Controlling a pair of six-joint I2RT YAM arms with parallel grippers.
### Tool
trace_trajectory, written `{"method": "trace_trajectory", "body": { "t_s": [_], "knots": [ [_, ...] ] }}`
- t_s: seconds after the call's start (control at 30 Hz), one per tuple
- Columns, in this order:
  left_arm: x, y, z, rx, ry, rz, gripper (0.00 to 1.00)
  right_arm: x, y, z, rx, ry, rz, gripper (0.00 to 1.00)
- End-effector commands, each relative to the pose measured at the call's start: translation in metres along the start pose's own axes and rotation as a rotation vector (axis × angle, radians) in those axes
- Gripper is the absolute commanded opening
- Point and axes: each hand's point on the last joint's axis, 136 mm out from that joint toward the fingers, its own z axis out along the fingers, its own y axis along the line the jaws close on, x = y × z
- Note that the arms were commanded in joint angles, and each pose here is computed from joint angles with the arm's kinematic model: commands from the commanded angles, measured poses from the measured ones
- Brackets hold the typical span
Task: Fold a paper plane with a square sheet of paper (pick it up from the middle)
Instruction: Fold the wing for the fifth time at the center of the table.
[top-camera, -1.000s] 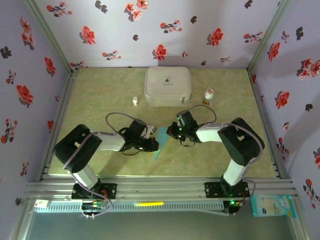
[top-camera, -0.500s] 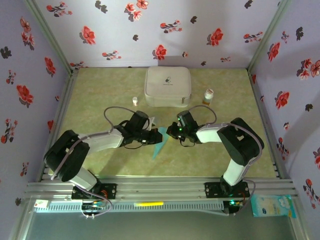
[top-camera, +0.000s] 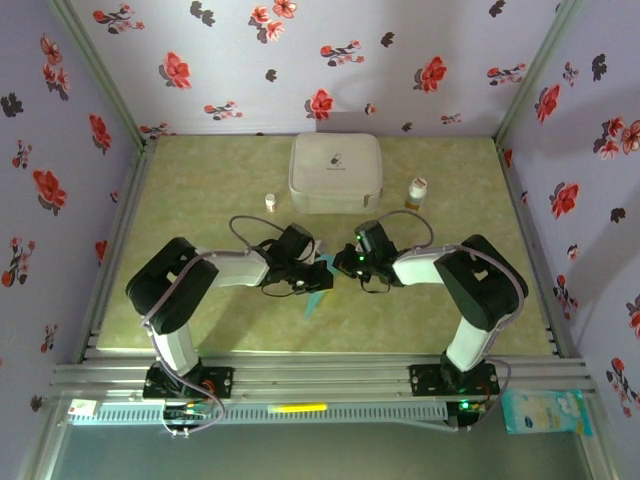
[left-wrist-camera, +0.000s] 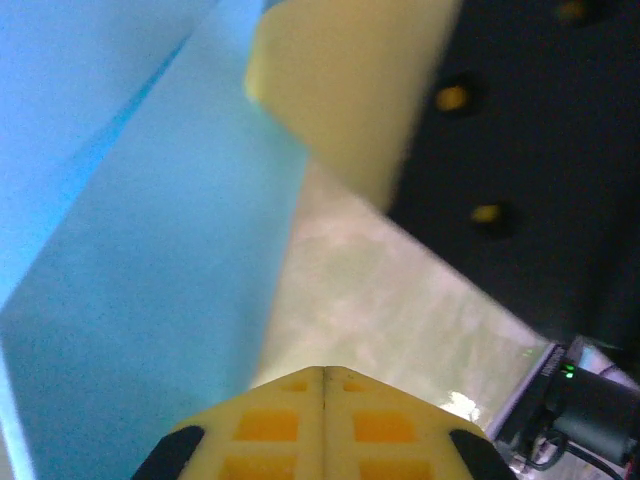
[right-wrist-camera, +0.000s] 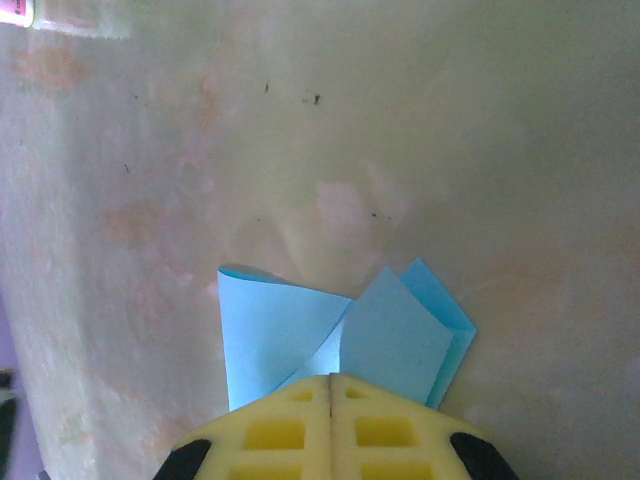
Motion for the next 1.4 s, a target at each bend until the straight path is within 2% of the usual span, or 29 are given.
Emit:
{"method": "trace_trajectory", "body": {
  "t_s": [0.0, 0.17, 0.5, 0.97, 1.37],
  "knots": [
    [0.026, 0.026, 0.008, -0.062, 0.069, -0.010, 0.00, 0.020, -0.055, 0.004, 0.177, 0.064, 0.045, 0.02],
    [0.053, 0.050, 0.006, -0.104, 0.108, -0.046, 0.00, 0.024, -0.066, 0.001, 0.215, 0.075, 0.039, 0.01],
    [0.073, 0.058, -0.014, -0.121, 0.112, -0.042, 0.01, 0.021, -0.070, -0.002, 0.243, 0.069, 0.030, 0.01],
    [0.130, 0.092, -0.037, -0.137, 0.160, -0.078, 0.01, 0.022, -0.070, -0.007, 0.248, 0.066, 0.026, 0.02],
    [0.128, 0.077, -0.062, -0.120, 0.111, -0.010, 0.02, 0.020, -0.068, -0.007, 0.244, 0.056, 0.029, 0.02]
  ]
}}
